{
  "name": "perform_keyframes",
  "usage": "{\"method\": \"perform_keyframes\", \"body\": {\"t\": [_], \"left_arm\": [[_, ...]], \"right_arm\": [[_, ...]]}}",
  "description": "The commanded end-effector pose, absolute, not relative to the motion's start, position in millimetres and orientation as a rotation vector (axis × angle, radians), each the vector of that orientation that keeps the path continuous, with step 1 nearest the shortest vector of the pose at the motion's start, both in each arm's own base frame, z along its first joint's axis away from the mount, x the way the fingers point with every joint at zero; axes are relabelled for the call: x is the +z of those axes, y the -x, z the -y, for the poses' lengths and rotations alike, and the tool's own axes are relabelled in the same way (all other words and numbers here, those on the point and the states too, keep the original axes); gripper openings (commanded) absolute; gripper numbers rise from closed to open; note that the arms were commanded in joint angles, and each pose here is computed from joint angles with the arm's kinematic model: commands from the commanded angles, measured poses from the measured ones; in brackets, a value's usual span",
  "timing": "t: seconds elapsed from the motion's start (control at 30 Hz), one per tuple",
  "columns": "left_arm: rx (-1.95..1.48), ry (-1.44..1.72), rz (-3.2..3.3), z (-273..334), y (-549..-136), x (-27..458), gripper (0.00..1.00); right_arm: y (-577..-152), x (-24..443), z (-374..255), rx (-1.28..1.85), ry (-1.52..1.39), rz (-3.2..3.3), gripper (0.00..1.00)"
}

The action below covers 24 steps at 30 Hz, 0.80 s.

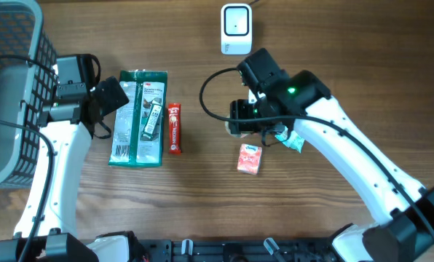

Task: Scan the item barcode
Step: 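Lift the jar and tilt it sideways with the right gripper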

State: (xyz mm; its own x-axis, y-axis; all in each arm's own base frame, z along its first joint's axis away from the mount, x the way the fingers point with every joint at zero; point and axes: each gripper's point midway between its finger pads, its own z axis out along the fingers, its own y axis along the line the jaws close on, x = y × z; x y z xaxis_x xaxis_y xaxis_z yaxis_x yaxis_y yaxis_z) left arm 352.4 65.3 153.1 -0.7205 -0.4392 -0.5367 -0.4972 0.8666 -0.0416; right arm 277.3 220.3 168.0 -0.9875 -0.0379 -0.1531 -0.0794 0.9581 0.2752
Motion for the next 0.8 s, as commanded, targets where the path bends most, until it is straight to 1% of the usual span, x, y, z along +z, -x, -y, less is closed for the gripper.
{"method": "perform_keyframes", "body": {"t": [0.0, 0.2, 0.4, 0.77], "left_arm": [[0.136, 0.694, -2.477, -66.4, -352.6, 156.0, 1.00], [0.136, 0.694, -2.477, -66.4, -352.6, 156.0, 1.00], [0.136, 0.694, -2.477, -66.4, -352.6, 156.0, 1.00], [0.136, 0.694, -2.477, -66.4, -352.6, 156.0, 1.00]], "right_arm": [[-268.7, 185.4, -227.0, 0.526, 0.112, -2.952, 0.04], [-258.4, 189.0, -239.1, 0.653, 0.124, -2.984, 0.04], [-250.7, 186.1, -235.0, 0.640, -0.028, -3.044, 0.04], [-236.0, 191.4, -247.7, 0.790, -0.007, -3.092, 0.04]]}}
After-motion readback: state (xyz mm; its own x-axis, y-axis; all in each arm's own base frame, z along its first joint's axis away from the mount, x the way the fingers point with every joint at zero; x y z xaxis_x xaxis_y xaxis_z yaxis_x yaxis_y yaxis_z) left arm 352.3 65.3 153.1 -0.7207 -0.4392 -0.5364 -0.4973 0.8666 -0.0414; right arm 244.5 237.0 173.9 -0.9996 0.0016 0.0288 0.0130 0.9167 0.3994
